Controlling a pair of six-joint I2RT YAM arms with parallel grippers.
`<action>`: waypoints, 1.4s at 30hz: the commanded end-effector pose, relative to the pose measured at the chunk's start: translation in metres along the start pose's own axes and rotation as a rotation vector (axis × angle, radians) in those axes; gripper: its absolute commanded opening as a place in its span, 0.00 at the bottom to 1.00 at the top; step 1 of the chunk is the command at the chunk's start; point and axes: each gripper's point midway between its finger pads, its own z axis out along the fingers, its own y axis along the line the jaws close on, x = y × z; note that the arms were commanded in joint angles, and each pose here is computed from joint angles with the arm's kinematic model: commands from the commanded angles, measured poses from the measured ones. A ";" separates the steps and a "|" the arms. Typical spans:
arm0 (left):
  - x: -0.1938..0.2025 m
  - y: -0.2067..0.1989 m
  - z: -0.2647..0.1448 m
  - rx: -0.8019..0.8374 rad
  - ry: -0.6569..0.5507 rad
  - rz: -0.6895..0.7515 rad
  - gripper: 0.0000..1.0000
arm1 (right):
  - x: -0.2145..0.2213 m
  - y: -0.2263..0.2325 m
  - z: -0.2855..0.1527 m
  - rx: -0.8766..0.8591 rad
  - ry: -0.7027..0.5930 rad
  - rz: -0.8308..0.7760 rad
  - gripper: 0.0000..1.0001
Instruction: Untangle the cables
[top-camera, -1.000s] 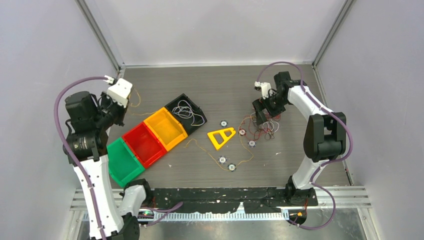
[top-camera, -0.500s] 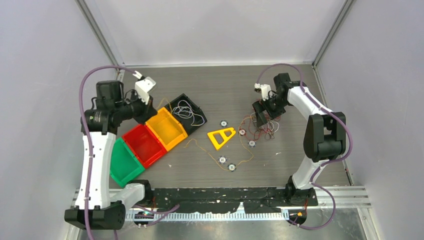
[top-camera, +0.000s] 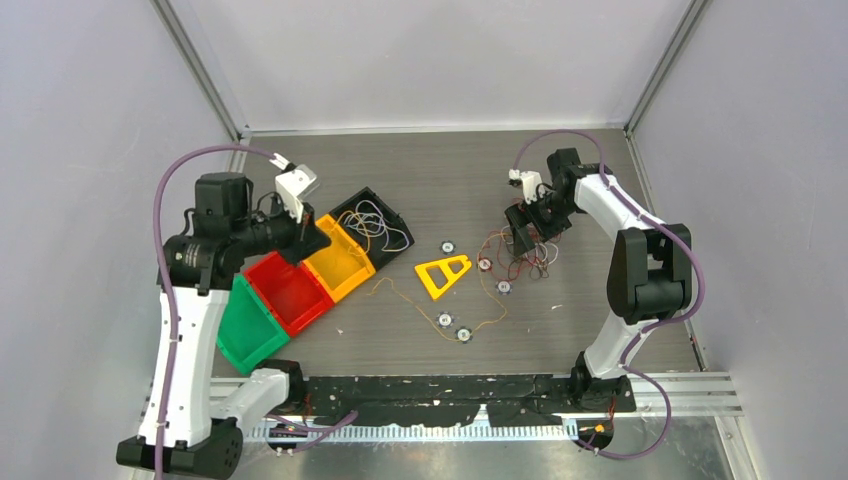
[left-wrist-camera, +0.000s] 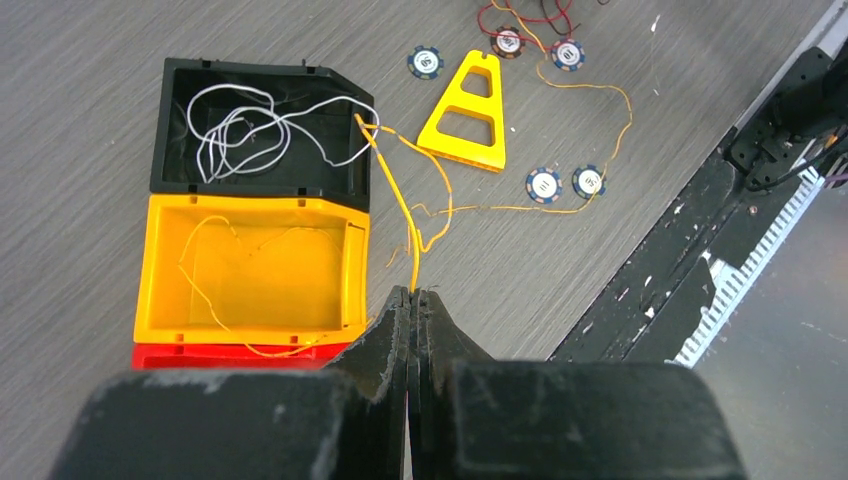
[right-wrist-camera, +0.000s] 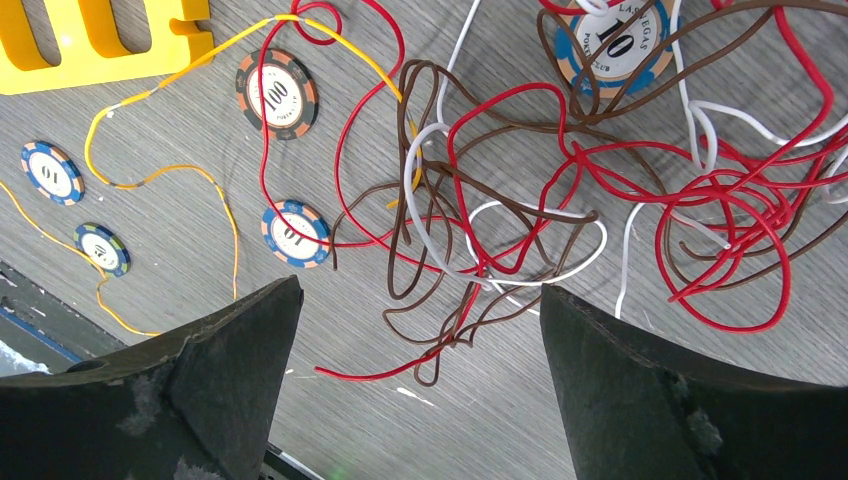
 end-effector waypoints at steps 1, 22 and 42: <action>-0.001 0.015 0.012 -0.053 -0.018 -0.049 0.00 | -0.009 0.004 -0.015 0.011 -0.058 -0.020 0.95; 0.008 0.068 0.115 0.046 -0.074 -0.304 0.00 | -0.002 -0.002 -0.003 0.015 -0.021 -0.008 0.95; 0.109 0.158 0.070 -0.445 0.257 0.118 0.00 | 0.002 0.004 -0.003 -0.005 -0.017 -0.006 0.95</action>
